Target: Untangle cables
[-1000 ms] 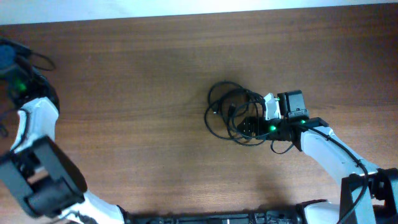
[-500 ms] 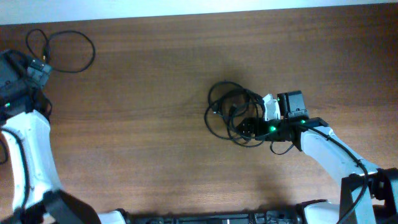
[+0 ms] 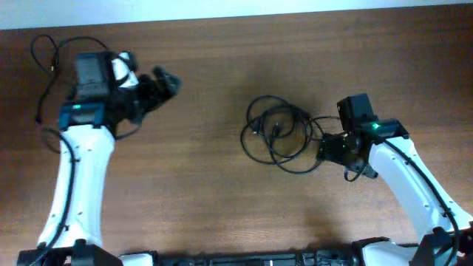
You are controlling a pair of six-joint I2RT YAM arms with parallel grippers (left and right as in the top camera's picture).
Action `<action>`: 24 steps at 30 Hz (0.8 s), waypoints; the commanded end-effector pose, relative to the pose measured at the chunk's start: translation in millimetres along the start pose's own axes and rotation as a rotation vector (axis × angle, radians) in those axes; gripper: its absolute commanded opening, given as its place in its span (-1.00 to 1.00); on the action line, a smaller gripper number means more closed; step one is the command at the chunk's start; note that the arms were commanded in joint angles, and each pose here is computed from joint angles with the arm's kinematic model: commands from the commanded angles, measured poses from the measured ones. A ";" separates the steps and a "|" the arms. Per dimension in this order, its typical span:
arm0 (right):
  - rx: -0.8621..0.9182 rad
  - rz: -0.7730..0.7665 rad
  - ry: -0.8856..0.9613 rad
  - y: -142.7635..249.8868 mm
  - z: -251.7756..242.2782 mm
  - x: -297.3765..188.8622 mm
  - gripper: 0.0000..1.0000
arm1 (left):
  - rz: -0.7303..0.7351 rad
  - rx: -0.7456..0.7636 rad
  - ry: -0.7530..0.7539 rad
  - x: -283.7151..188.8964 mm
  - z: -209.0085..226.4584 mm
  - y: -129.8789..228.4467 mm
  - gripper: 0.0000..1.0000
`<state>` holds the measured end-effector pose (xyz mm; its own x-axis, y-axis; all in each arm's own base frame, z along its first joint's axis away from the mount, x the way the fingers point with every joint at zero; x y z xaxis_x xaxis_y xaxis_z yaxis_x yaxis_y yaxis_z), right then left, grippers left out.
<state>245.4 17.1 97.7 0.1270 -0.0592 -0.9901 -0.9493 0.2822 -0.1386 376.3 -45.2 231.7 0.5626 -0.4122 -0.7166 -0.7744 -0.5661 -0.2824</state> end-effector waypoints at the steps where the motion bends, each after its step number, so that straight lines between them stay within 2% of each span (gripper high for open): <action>1: 0.091 -0.117 0.182 -20.0 -27.9 -10.2 0.97 | 0.055 0.194 -0.017 20.3 -35.4 40.8 0.98; 4: 0.211 -0.130 0.119 -32.4 -31.7 -21.3 0.97 | 0.120 0.353 -0.009 37.9 -59.6 77.7 0.98; 5: 0.262 -0.126 0.064 -39.3 -35.8 -27.3 0.97 | 0.156 0.427 0.009 46.1 -69.8 95.1 0.86; 7: 0.373 -0.114 -0.035 -47.4 -51.1 -33.3 0.98 | 0.240 0.712 0.060 66.3 -87.4 135.7 0.77; 9: 0.404 -0.094 -0.089 -48.6 -69.9 -32.3 0.97 | 0.312 0.825 0.080 84.1 -93.9 167.4 0.71; 11: 0.371 -0.082 -0.126 -46.7 -86.5 -32.2 0.97 | 0.377 0.917 0.074 110.0 -93.4 198.0 0.38; 14: 0.370 -0.079 -0.115 -44.2 -101.1 -31.7 0.97 | 0.481 0.978 0.065 140.0 -87.5 244.3 0.36; 19: 0.369 -0.074 -0.116 -43.2 -100.5 -30.6 0.97 | 0.549 1.147 0.102 156.6 -90.4 301.5 0.39; 24: 0.370 -0.057 -0.114 -39.4 -100.1 -29.5 0.97 | 0.544 1.094 0.097 171.1 -90.2 310.2 0.31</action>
<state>248.9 -87.7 127.2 0.2025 0.0206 -0.9791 -0.7713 0.6193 -0.1465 253.1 -353.3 84.3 0.0549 -0.4849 -0.8728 -0.7072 0.5982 -0.3768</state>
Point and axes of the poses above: each gripper's point midway between its finger pads, its own x axis out along the fingers, its own z axis along the line the jaws close on, y = z × x, the point moved 3 cm from there along -x, back along the fingers, and after that the axes turned 7 degrees about -x, right-handed, at the moved point
